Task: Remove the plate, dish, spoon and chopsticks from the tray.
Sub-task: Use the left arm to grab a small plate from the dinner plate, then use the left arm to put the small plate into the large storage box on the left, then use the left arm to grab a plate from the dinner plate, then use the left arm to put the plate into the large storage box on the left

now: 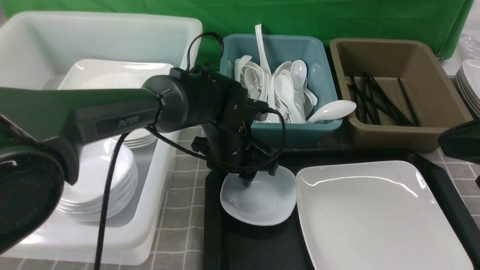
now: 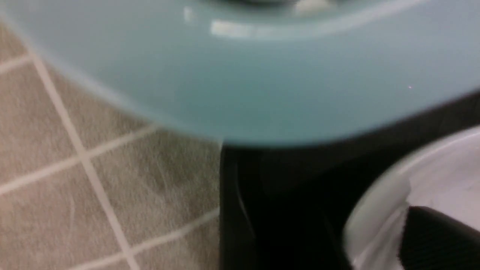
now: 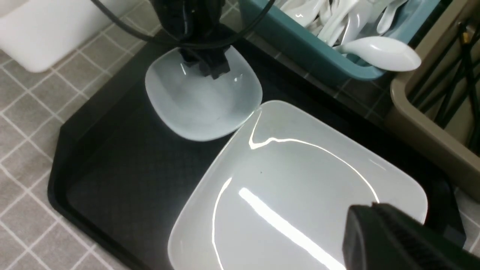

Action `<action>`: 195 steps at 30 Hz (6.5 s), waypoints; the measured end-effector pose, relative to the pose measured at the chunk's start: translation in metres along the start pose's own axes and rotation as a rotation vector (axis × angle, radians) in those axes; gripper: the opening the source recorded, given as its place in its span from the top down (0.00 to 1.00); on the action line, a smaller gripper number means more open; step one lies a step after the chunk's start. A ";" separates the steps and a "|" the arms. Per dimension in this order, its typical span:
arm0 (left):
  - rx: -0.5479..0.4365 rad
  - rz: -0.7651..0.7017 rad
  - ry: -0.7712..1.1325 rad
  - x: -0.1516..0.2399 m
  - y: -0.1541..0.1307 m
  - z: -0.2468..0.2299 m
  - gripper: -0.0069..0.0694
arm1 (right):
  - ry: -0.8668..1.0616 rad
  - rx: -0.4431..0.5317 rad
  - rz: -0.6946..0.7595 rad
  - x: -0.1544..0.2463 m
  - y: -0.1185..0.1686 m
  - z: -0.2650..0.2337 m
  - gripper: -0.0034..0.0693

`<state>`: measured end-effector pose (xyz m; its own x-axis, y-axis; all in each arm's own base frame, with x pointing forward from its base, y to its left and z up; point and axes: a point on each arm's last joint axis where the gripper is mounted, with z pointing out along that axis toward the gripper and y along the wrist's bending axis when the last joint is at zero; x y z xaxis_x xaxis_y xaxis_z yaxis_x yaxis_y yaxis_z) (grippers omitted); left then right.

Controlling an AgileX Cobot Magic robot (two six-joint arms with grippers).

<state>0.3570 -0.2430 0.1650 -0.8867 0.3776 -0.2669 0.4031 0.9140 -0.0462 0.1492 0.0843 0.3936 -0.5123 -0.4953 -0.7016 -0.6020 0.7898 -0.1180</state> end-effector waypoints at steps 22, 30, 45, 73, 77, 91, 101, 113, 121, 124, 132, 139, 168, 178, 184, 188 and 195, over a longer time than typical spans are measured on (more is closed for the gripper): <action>0.083 -0.010 -0.091 0.012 -0.003 -0.124 0.87 | -0.091 -0.069 0.055 -0.009 0.006 0.000 0.90; 0.098 -0.063 -0.260 0.028 0.024 -0.202 0.87 | -0.210 -0.252 0.023 -0.031 0.021 -0.004 0.91; 0.061 -0.782 -0.467 0.147 0.181 -0.212 0.87 | -0.088 -0.462 -0.297 -0.122 0.116 0.064 0.92; -0.159 -0.746 -0.444 0.192 0.189 -0.210 0.31 | 0.155 -0.190 -0.349 -0.132 0.106 0.093 0.92; -0.046 -0.604 -0.578 0.172 0.168 -0.246 0.47 | 0.143 -0.096 -0.264 -0.127 0.062 0.051 0.92; 0.281 -0.059 -0.355 0.083 0.003 -0.188 0.91 | 0.230 0.192 0.125 0.007 -0.035 -0.009 0.91; 0.228 0.084 -0.210 0.014 -0.062 -0.109 0.72 | 0.291 0.150 0.190 0.062 -0.021 -0.003 0.92; 0.181 0.114 -0.148 -0.027 -0.079 -0.013 0.28 | 0.212 0.151 0.193 0.061 -0.019 -0.005 0.92; 0.193 0.089 -0.145 -0.028 -0.082 0.019 0.28 | 0.166 0.050 0.213 0.056 -0.011 -0.003 0.92; 0.238 0.040 -0.138 -0.028 -0.085 0.022 0.32 | 0.138 0.041 0.207 0.053 -0.010 -0.002 0.92; 0.294 -0.040 -0.126 -0.029 -0.088 0.025 0.66 | 0.114 0.042 0.206 0.051 -0.010 -0.002 0.92; 0.305 -0.035 -0.102 -0.027 -0.089 0.012 0.67 | 0.106 0.044 0.206 0.051 -0.011 -0.002 0.92; 0.249 0.156 -0.417 0.007 -0.051 -0.233 0.88 | -0.227 -0.105 0.167 -0.016 -0.002 -0.064 0.91; 0.170 -0.230 -0.655 0.024 0.088 -0.314 0.88 | -0.200 -0.275 0.095 -0.072 -0.008 -0.039 0.92; 0.108 -0.480 -0.757 0.047 0.179 -0.332 0.88 | -0.158 -0.350 -0.022 -0.108 0.010 0.001 0.92; 0.103 -0.663 -0.804 0.068 0.231 -0.320 0.88 | -0.162 -0.313 -0.094 -0.136 0.027 0.029 0.92; 0.073 -0.920 -0.871 0.095 0.276 -0.260 0.88 | -0.167 -0.355 -0.157 -0.167 0.057 0.064 0.92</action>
<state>0.3248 0.0840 0.3770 -0.4140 -0.6381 -0.6492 -0.2443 0.7649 -0.5960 0.2398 0.2359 0.4589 -0.3090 -0.5109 -0.8022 -0.8531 0.5217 -0.0037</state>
